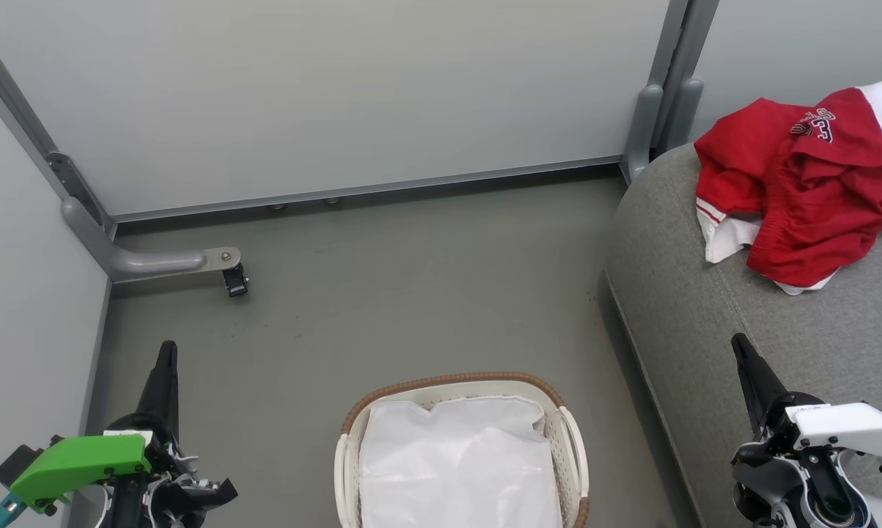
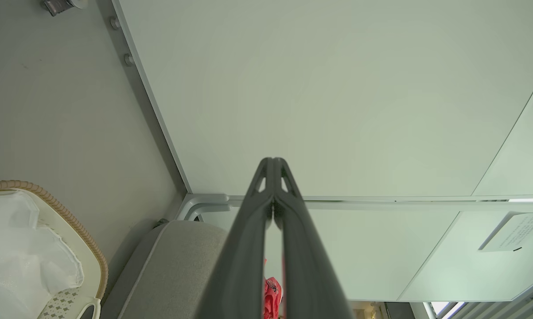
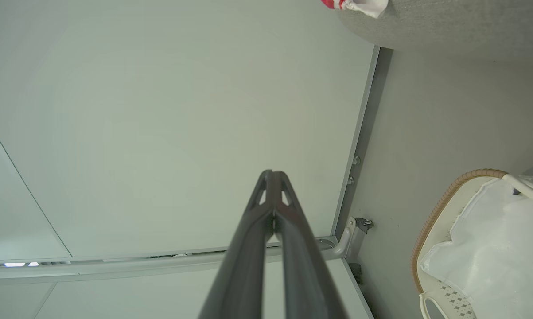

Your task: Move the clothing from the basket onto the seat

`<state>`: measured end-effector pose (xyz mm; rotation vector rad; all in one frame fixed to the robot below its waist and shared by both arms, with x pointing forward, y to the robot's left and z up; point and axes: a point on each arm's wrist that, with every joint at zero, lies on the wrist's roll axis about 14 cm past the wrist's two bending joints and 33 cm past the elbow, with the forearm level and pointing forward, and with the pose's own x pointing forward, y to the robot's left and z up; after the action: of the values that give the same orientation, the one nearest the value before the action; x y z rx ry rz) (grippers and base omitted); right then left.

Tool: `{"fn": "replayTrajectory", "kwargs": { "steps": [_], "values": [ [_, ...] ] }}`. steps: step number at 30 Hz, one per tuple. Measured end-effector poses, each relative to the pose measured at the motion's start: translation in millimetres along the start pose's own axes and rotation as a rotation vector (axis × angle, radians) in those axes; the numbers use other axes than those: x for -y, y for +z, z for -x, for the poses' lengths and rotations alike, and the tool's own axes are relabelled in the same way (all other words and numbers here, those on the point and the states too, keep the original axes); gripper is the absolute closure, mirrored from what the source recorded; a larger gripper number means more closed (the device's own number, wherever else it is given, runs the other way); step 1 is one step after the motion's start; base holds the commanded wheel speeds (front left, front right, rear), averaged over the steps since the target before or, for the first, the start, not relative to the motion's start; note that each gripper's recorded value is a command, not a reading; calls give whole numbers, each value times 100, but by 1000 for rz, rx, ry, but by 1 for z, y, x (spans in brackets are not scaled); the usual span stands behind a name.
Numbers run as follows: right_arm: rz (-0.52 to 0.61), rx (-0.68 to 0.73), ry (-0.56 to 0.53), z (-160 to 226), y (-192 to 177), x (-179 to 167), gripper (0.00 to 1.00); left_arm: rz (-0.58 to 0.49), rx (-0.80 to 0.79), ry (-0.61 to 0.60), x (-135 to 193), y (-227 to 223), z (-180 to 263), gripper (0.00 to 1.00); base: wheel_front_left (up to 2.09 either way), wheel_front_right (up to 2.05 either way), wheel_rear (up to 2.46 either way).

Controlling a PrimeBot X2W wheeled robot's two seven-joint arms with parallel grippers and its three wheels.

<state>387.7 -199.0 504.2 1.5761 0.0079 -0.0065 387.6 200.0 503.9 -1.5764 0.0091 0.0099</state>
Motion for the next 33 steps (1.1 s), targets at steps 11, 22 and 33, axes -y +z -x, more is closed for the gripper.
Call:
{"fn": "replayTrajectory", "kwargs": {
  "steps": [11,22,33],
  "values": [
    [0,0,0,0,0,0,100,0,0,0,0,0,0,100,0,0,0],
    [0,0,0,0,0,0,100,0,0,0,0,0,0,100,0,0,0],
    [0,0,0,0,0,0,100,0,0,0,0,0,0,100,0,0,0]
  ]
}}
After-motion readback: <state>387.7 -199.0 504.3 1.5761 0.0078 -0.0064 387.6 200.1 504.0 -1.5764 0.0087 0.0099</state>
